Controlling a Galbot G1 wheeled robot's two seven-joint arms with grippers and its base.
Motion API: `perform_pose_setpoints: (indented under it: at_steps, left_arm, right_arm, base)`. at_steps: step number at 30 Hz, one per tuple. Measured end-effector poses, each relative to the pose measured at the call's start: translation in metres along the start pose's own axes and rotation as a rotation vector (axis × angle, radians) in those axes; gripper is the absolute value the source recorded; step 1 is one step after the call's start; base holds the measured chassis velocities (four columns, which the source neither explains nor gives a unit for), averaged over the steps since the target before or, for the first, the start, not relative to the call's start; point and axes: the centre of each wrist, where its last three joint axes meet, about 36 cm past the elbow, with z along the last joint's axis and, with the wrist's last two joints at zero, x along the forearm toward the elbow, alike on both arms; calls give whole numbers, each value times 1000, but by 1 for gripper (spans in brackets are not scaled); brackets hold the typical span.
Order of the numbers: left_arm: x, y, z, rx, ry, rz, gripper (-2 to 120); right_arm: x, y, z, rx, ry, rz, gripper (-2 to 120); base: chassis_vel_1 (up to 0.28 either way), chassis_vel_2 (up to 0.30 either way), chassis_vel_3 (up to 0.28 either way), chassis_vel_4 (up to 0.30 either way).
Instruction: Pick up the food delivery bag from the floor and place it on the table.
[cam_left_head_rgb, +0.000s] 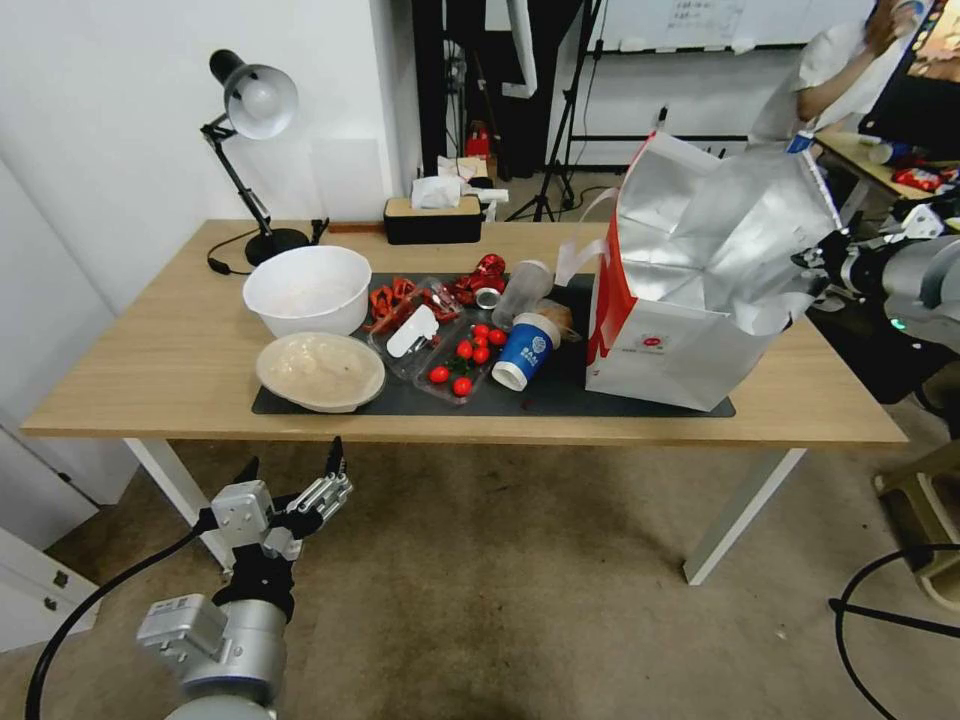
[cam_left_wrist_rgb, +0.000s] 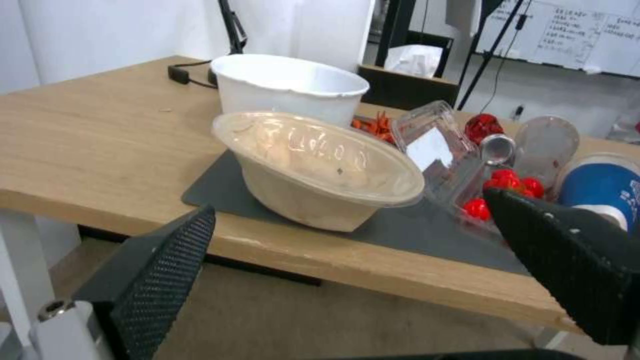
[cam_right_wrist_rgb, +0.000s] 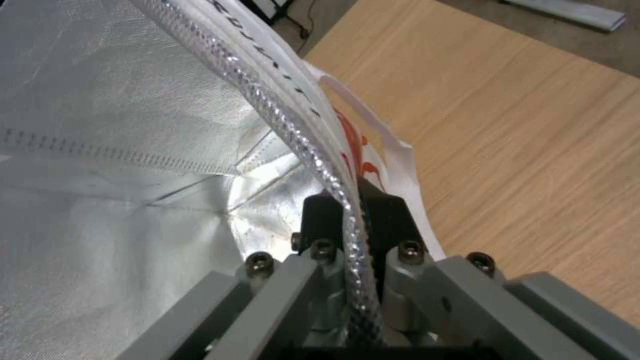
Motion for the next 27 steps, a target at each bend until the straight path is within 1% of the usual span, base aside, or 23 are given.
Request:
perform_pose_setpoints:
  at_steps: [9, 17, 19, 20, 21, 22, 23, 24, 27]
  left_arm:
    - [0, 0, -1, 4, -1, 1, 100]
    - [1, 0, -2, 4, -2, 1, 100]
    - [1, 0, -2, 4, -2, -1, 100]
    - [1, 0, -2, 4, -2, -1, 100]
    - [1, 0, -1, 5, -1, -2, 100]
    - [2, 0, -1, 6, 0, -3, 100]
    - [2, 0, -1, 6, 1, -4, 100]
    - [2, 0, -1, 6, 1, -4, 100]
    - [3, -1, -2, 9, -2, -7, 100]
  right_arm:
    - [-1, 1, -1, 16, -13, 7, 0]
    - [-1, -1, 1, 41, -14, -13, 0]
    - [-2, -2, 3, 62, -20, -26, 8]
    - [-2, -2, 3, 62, -20, -26, 8]
    - [-2, -2, 4, 68, -22, -32, 15]
    - [-3, -2, 5, 67, -22, -32, 17]
    - [-4, -1, 5, 64, -22, -33, 24]
    - [-4, -1, 5, 64, -22, -33, 24]
    - [-7, -1, 1, 58, -22, -32, 35]
  base:
    - [0, 0, 0, 0]
    - [0, 0, 0, 0]
    - [0, 0, 0, 0]
    - [0, 0, 0, 0]
    - [0, 0, 0, 0]
    - [0, 0, 0, 0]
    - [0, 0, 0, 0]
    - [0, 0, 0, 0]
    - [0, 0, 0, 0]
